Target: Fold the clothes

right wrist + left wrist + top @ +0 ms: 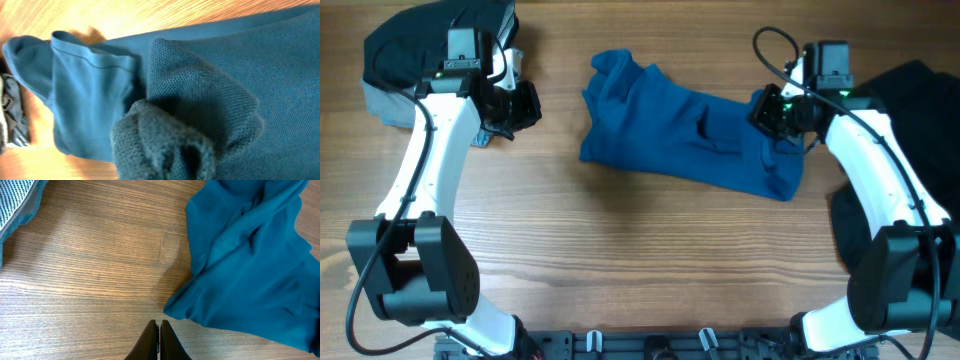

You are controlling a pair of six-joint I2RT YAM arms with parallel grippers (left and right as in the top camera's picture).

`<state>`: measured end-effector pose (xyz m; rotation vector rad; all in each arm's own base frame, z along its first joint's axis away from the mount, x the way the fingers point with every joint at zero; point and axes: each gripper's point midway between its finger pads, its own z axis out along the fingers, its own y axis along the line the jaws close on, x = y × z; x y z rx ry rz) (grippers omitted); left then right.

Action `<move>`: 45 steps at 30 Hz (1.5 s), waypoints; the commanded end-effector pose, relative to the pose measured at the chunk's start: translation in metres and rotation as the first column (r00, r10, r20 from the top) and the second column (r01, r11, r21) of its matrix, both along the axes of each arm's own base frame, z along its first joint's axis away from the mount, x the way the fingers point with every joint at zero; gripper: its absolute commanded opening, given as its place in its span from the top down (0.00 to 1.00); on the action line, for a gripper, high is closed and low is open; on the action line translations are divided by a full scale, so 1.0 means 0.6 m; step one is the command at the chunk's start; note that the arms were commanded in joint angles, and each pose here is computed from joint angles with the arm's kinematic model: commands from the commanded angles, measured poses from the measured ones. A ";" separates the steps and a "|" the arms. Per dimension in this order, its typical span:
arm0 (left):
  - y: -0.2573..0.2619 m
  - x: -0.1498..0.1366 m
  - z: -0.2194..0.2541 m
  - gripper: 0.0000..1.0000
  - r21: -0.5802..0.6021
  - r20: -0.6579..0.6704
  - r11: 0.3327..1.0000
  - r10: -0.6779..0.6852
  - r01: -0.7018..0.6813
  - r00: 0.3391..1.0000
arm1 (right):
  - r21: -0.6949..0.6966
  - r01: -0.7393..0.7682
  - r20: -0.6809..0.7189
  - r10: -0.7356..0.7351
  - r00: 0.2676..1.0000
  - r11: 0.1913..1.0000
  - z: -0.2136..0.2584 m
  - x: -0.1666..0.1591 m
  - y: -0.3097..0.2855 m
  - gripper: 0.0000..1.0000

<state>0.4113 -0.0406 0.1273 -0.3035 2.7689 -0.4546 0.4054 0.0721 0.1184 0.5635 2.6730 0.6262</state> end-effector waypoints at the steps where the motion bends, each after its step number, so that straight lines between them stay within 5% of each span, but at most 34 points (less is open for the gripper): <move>1: -0.002 -0.004 0.014 0.96 0.011 0.025 1.000 -0.020 0.020 0.999 | 0.033 0.022 0.006 -0.022 1.000 0.999 0.001 0.015 0.031 0.54; 2: -0.001 -0.004 0.014 0.96 0.012 0.025 1.000 -0.020 0.020 0.999 | 0.063 -0.001 0.031 -0.001 1.000 0.998 0.009 0.021 0.041 0.43; 3: -0.001 -0.004 0.014 0.96 0.012 0.025 1.000 -0.020 0.020 0.999 | 0.076 -0.039 0.064 0.034 0.997 0.996 0.018 0.026 0.048 0.42; 7: -0.002 -0.006 0.013 0.95 0.011 0.021 1.000 -0.020 0.020 1.000 | 0.032 -0.041 0.107 0.037 0.994 0.999 0.036 0.025 -0.010 0.45; 10: -0.015 -0.008 0.014 0.88 0.004 0.021 0.999 -0.042 0.042 0.999 | 0.001 -0.099 -0.011 0.099 0.995 0.995 0.002 -0.025 -0.046 0.54; 14: -0.136 -0.027 0.033 0.69 -0.102 0.106 0.933 -0.334 0.344 0.937 | -0.047 -0.179 -0.123 0.173 0.977 0.983 -0.042 -0.075 -0.047 0.54; 19: -0.359 -0.039 -0.017 0.62 -0.107 0.219 0.777 -0.590 0.620 0.777 | -0.081 0.036 -0.188 -0.051 0.981 0.996 -0.051 -0.075 -0.093 0.54; 23: -0.481 -0.090 -0.127 0.54 -0.201 0.138 0.713 -0.659 0.672 0.740 | -0.228 0.137 -0.255 -0.195 0.947 0.964 -0.066 -0.101 -0.157 0.88; 27: -0.534 -0.124 -0.186 0.32 -0.261 0.103 0.677 -0.689 0.688 0.717 | -0.228 0.134 -0.255 -0.192 0.948 0.964 -0.066 -0.101 -0.158 0.89; 30: -0.538 -0.120 -0.191 0.28 -0.272 0.099 0.690 -0.673 0.671 0.733 | -0.231 0.115 -0.252 -0.174 0.952 0.966 -0.066 -0.101 -0.158 0.89; 32: -0.545 -0.116 -0.185 0.50 -0.292 0.113 0.693 -0.660 0.659 0.743 | -0.231 0.115 -0.252 -0.174 0.952 0.966 -0.066 -0.101 -0.158 0.88; 33: -0.546 -0.113 -0.184 0.79 -0.291 0.121 0.692 -0.659 0.661 0.743 | -0.232 0.116 -0.251 -0.174 0.952 0.966 -0.066 -0.101 -0.158 0.88; 34: -0.548 -0.112 -0.182 0.96 -0.290 0.128 0.690 -0.658 0.663 0.742 | -0.231 0.115 -0.251 -0.174 0.952 0.966 -0.066 -0.101 -0.158 0.88; 41: -0.518 -0.034 -0.054 0.96 -0.257 0.303 0.716 -0.578 0.649 0.757 | -0.232 0.052 -0.307 -0.124 0.944 0.971 -0.072 -0.127 -0.153 0.83; 45: -0.504 -0.014 -0.065 0.96 -0.178 0.307 0.757 -0.564 0.629 0.766 | -0.129 -0.015 -0.288 -0.023 0.957 0.992 -0.090 -0.129 -0.120 0.82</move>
